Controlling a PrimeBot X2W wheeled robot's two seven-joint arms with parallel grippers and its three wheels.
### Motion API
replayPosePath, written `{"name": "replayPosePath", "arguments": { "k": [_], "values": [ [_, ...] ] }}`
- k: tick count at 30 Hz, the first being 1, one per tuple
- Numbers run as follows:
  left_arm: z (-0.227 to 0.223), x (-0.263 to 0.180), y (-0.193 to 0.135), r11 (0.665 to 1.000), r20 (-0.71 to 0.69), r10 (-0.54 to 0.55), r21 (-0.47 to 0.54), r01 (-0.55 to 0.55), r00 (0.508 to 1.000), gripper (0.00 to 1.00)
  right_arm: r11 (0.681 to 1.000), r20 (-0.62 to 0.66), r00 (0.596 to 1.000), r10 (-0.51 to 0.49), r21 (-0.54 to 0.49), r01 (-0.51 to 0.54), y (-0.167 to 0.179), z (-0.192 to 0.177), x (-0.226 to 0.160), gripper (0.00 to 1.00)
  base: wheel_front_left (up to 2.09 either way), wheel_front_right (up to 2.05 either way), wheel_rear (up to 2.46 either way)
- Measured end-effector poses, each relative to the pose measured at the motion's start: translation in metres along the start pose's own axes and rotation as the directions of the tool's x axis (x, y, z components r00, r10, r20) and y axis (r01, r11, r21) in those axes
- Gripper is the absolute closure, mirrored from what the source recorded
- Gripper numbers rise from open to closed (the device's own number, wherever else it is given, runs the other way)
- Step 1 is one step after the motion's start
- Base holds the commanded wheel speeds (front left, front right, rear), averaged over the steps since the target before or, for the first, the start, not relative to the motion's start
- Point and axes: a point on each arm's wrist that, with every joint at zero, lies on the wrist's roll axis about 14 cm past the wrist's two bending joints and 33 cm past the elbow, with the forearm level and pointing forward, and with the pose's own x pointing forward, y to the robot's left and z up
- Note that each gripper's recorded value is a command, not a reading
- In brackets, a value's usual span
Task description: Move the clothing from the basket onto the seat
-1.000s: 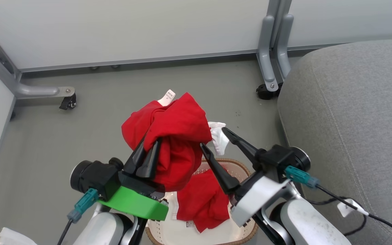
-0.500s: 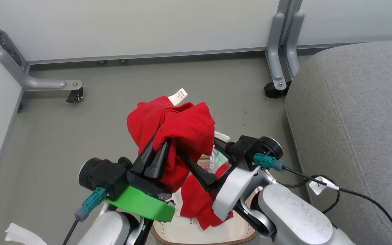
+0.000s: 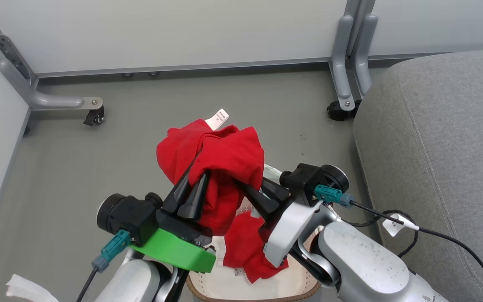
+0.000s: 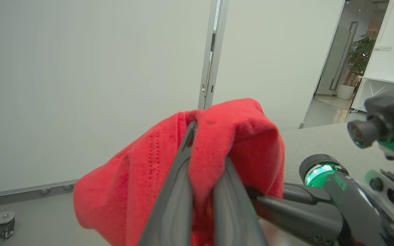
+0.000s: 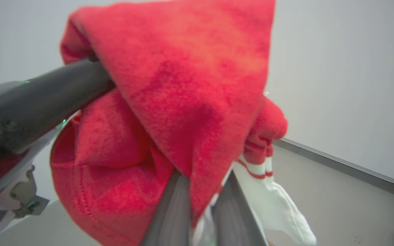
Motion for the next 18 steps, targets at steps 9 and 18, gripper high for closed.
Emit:
{"name": "replayPosePath", "arguments": {
  "k": [9,18],
  "values": [
    [0.001,0.001,-0.001,1.000,0.000,-0.009,0.012,0.009,1.000,1.00,1.000,0.020,1.000,-0.004,0.018,0.003,-0.002,0.005,0.002,1.00,0.00,0.00,0.00],
    [0.031,0.003,0.011,0.996,0.098,0.036,0.077,-0.044,0.995,0.00,0.999,0.105,0.994,-0.042,0.037,0.038,-0.016,0.028,0.009,1.00,0.00,0.00,0.00]
  ]
}}
